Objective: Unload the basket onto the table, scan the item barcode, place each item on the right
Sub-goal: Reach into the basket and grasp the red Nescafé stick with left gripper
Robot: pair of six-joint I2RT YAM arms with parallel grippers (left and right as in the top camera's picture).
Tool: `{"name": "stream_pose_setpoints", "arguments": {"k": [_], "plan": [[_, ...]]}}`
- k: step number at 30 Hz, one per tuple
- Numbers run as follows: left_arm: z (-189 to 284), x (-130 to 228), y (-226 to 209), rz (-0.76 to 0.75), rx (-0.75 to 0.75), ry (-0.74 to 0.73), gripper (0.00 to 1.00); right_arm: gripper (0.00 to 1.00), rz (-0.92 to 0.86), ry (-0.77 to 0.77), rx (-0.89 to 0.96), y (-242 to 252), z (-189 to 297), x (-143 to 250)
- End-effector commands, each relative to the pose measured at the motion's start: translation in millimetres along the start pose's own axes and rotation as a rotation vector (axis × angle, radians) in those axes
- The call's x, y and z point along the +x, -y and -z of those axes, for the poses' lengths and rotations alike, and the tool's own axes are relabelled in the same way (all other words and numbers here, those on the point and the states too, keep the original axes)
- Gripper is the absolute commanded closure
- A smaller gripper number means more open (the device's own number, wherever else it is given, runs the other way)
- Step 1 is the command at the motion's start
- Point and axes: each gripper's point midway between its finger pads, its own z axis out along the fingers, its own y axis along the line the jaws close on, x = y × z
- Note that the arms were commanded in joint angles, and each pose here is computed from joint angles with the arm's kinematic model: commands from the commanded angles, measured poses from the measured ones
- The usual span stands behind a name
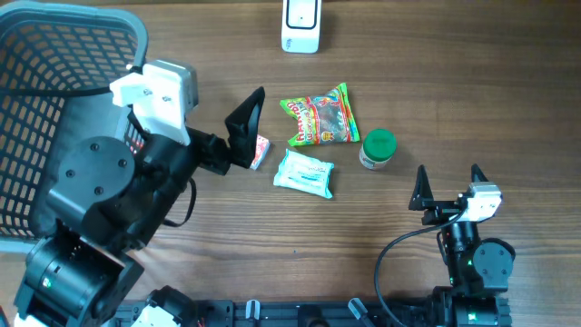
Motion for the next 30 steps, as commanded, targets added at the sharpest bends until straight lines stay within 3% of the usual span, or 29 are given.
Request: {"name": "stream_pose_setpoints", "arguments": {"k": [1, 9, 13, 20, 27, 29, 30], "plan": [[1, -9, -11, -0.127, -0.067, 0.031, 0.00, 0.00, 0.005, 0.006, 0.009, 1, 0, -1], [39, -54, -99, -0.005, -0.541, 0.159, 0.00, 0.00, 0.005, 0.006, 0.009, 1, 0, -1], [63, -58, -148, 0.148, -0.729, 0.168, 0.00, 0.00, 0.005, 0.006, 0.009, 1, 0, -1], [66, 19, -247, 0.675, -0.914, 0.016, 0.00, 0.00, 0.005, 0.006, 0.009, 1, 0, -1], [12, 105, -302, 1.036, -0.745, -0.280, 0.04, 0.00, 0.005, 0.006, 0.009, 1, 0, -1], [11, 128, -320, 1.067, -0.823, -0.331, 0.29, 0.00, 0.005, 0.006, 0.009, 1, 0, -1], [15, 145, -330, 1.145, -0.913, -0.345, 0.32, 0.00, 0.005, 0.006, 0.009, 1, 0, -1]]}}
